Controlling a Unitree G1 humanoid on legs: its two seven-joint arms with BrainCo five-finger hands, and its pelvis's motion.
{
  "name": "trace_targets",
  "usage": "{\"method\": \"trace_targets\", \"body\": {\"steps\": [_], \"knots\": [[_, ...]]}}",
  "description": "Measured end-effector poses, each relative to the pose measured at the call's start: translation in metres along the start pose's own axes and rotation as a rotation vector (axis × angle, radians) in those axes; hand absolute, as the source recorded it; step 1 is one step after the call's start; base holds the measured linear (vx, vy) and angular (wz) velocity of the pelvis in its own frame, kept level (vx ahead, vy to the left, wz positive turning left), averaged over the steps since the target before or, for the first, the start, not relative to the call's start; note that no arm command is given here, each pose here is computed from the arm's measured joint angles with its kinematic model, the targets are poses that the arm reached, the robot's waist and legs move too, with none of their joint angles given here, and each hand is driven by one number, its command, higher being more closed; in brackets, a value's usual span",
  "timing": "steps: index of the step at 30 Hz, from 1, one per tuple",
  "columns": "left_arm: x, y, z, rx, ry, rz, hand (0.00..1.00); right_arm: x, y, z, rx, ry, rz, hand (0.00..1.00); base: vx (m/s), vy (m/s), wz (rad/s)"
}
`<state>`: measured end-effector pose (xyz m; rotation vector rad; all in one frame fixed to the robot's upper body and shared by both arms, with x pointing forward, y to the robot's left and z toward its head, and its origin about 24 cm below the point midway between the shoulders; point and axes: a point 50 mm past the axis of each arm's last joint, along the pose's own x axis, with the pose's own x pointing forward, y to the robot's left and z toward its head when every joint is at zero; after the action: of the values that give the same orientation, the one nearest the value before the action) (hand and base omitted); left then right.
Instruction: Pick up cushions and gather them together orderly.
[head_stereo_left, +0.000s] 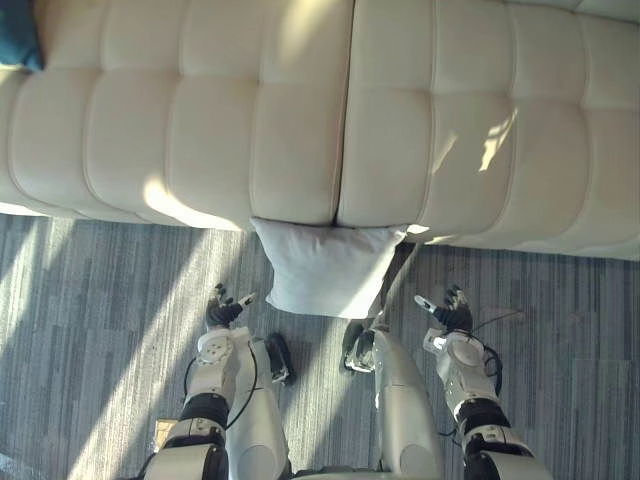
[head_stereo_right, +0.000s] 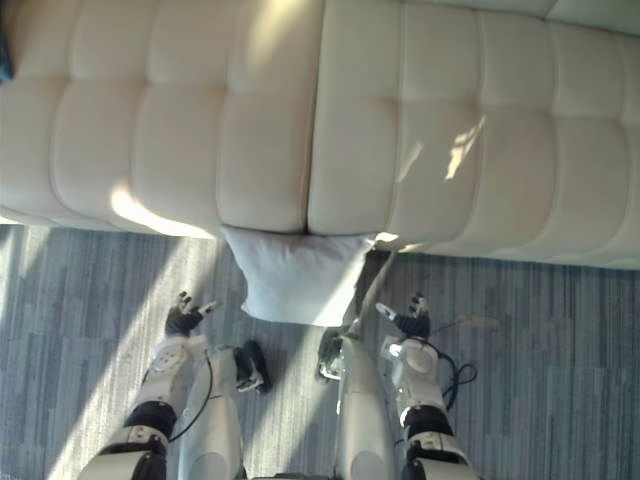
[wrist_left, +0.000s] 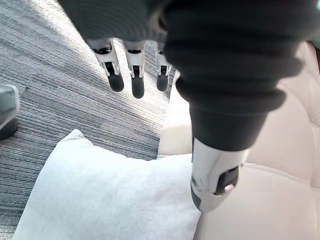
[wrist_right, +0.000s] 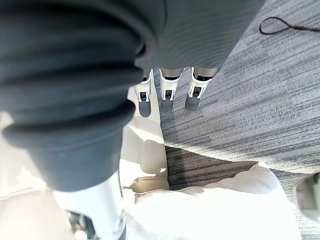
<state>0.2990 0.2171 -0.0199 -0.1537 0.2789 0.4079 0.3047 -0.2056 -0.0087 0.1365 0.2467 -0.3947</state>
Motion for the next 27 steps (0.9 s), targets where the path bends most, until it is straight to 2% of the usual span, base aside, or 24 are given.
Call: {"method": "trace_targets", "body": {"steps": [8,12,17,22,27], "knots": [[0.019,-0.012,0.059,-0.026,-0.159,-0.029,0.0,0.016,0.03,0.047,0.027,-0.116,0.052,0.0,-0.19,-0.005,-0.03],[0.028,-0.018,0.102,-0.046,-0.27,-0.046,0.0,0.025,0.046,0.083,0.017,-0.203,0.097,0.0,-0.11,-0.026,0.06],[0.032,-0.018,0.179,-0.07,-0.466,-0.057,0.0,0.036,0.051,0.149,0.024,-0.349,0.104,0.0,-0.08,-0.006,0.01],[0.026,-0.018,0.232,-0.078,-0.609,-0.069,0.0,0.032,0.063,0.206,0.019,-0.496,0.142,0.0,-0.07,0.025,-0.06],[0.016,-0.041,0.258,-0.038,-0.693,-0.139,0.0,0.015,0.098,0.244,0.012,-0.617,0.22,0.0,-0.04,0.019,-0.03]]}}
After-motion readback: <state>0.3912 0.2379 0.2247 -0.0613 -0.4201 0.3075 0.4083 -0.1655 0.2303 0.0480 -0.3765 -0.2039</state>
